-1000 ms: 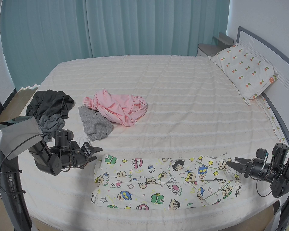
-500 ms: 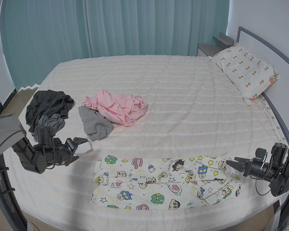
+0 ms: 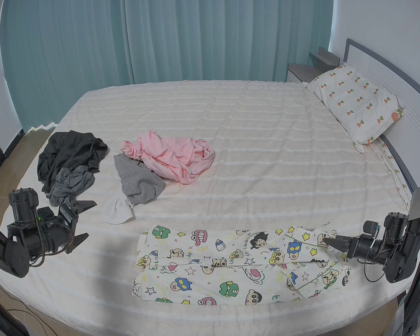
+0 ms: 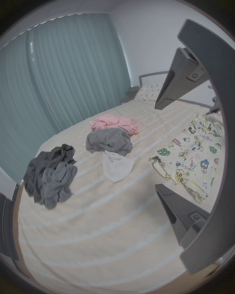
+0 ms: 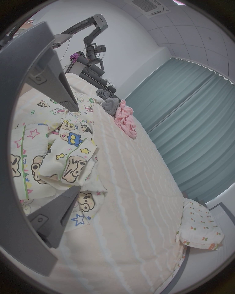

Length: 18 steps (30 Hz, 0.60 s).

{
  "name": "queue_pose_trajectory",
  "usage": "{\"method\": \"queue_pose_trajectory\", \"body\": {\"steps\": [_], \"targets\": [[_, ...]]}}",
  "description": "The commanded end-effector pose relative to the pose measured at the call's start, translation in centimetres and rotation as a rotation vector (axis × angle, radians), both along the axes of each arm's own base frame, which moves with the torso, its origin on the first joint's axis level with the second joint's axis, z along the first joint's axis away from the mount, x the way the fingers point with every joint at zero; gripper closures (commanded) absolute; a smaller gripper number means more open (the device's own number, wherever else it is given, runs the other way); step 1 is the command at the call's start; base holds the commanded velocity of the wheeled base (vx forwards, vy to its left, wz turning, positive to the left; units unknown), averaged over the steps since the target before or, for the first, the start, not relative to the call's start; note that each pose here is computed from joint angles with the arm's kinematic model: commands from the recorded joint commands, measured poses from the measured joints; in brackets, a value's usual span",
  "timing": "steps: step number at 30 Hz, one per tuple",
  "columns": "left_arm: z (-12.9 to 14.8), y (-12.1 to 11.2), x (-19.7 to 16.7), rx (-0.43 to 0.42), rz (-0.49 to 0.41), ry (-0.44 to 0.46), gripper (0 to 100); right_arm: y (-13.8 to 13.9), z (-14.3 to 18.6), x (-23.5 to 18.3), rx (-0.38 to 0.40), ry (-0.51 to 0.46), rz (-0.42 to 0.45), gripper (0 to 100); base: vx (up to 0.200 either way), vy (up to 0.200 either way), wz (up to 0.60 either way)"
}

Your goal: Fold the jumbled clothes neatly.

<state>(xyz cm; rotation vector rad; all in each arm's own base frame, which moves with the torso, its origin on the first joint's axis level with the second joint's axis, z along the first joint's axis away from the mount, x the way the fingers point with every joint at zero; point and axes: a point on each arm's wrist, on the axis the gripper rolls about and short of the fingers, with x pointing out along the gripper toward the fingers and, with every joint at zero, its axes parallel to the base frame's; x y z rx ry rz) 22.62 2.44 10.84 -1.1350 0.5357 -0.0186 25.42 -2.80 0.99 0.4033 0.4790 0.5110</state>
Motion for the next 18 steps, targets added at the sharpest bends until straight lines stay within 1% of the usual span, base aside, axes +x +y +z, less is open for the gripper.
{"method": "queue_pose_trajectory", "body": {"steps": [1, 5, 12, 14, 15, 18], "targets": [[0.8, 0.0, -1.4, -0.027, 0.025, -0.027, 0, 0.5, -1.5, 0.9, 0.004, 0.028, 0.023, 0, 0.000, 0.000, 0.00], [0.4, 0.0, -2.0, -0.034, 0.025, -0.012, 0, 0.4, -1.6, 1.6, 0.001, 0.012, 0.026, 0, 0.000, 0.000, 0.00], [0.1, 0.0, -2.2, -0.033, 0.023, -0.017, 0, 0.7, -1.9, 1.8, -0.003, 0.019, 0.026, 0, 0.000, 0.000, 0.00], [0.1, 0.0, -2.2, -0.033, 0.023, -0.015, 0, 0.6, -2.0, 1.8, -0.008, 0.018, 0.014, 0, 0.000, 0.000, 0.00], [0.1, 0.0, -2.2, -0.034, 0.023, -0.012, 0, 0.5, -2.0, 2.0, -0.024, 0.014, -0.012, 0, 0.000, 0.000, 0.00], [0.0, 0.0, -2.2, -0.034, 0.023, -0.008, 0, 0.6, -2.0, 2.0, -0.029, 0.015, -0.022, 0, 0.000, 0.000, 0.00]]}}
